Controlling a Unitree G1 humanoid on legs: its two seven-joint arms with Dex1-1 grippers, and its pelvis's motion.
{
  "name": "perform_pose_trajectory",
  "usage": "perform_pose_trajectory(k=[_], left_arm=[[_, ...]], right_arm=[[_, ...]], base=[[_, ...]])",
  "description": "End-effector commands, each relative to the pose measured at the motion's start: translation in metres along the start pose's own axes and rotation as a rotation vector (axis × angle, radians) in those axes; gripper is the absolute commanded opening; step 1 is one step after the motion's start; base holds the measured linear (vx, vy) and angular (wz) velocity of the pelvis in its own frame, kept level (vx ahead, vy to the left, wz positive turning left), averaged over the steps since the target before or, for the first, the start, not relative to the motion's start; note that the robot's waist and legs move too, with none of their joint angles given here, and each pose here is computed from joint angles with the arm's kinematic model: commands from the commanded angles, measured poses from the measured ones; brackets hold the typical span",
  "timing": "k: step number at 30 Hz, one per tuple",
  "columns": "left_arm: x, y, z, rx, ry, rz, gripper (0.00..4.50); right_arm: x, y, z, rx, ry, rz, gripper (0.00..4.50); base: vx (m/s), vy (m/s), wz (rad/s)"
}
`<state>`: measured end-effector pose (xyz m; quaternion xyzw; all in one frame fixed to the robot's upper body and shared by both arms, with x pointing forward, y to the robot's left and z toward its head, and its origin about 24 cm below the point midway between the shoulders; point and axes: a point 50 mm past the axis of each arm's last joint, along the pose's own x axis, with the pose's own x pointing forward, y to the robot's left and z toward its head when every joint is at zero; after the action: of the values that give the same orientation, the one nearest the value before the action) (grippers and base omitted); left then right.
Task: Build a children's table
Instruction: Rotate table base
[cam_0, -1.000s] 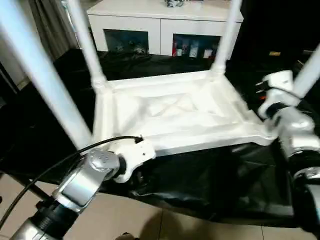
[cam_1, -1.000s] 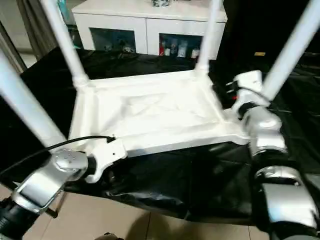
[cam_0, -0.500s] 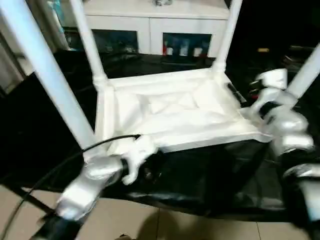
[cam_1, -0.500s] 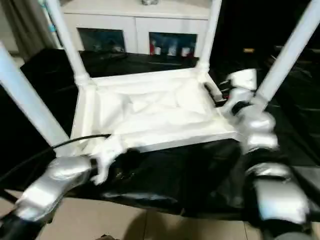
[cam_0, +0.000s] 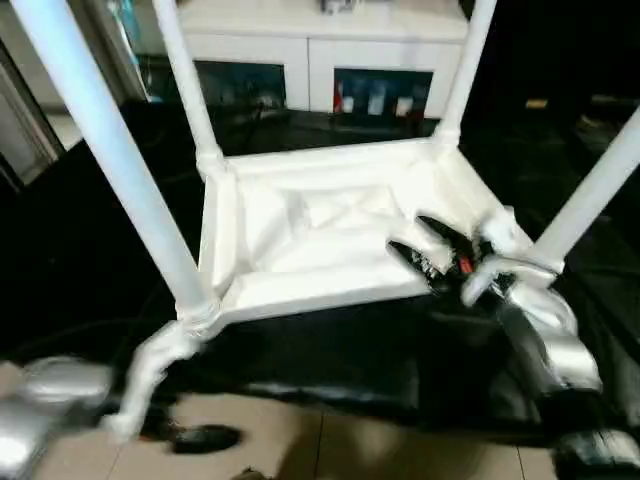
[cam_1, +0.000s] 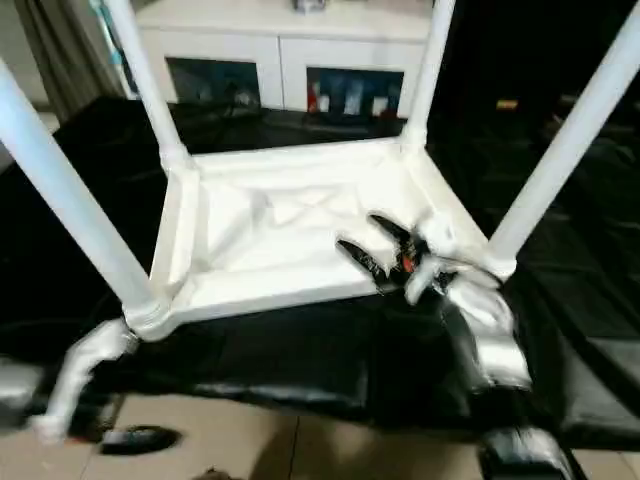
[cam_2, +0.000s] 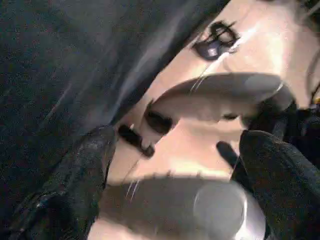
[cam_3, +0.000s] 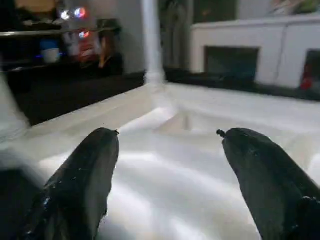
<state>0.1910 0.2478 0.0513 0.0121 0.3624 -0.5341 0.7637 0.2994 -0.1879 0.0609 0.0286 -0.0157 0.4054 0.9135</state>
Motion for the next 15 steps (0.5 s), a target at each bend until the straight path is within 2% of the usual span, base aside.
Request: perform_pose_trajectory(k=[1,3,4,8,13,15], left_arm=[[-0.014,0.004,0.005,0.009,-0.051,0.038,4.42],[-0.038,0.010,0.010,0.000,-0.132,0.110,4.42],[-0.038,0.010,0.010,0.000,-0.132,0.110,4.42],[-0.082,0.014,0.019,0.020,-0.219,0.211,4.42],[-0.106,0.022,0.021,0.027,-0.284,0.287,4.42],[-0.108,0.023,0.023,0.033,-0.298,0.297,4.42]], right_arm=[[-0.002,0.000,0.005,-0.019,-0.002,0.006,3.66],[-0.015,-0.003,-0.003,-0.018,0.034,-0.048,3.66],[-0.015,-0.003,-0.003,-0.018,0.034,-0.048,3.66],[-0.043,-0.006,-0.023,0.015,0.157,-0.167,3.66],[-0.061,-0.015,-0.036,0.017,0.264,-0.263,3.66],[-0.063,-0.016,-0.038,0.022,0.275,-0.277,3.66]], base=[[0.000,0.000,0.00],[0.000,0.000,0.00],[0.000,0.000,0.00],[0.000,0.000,0.00],[0.000,0.000,0.00],[0.000,0.000,0.00]])
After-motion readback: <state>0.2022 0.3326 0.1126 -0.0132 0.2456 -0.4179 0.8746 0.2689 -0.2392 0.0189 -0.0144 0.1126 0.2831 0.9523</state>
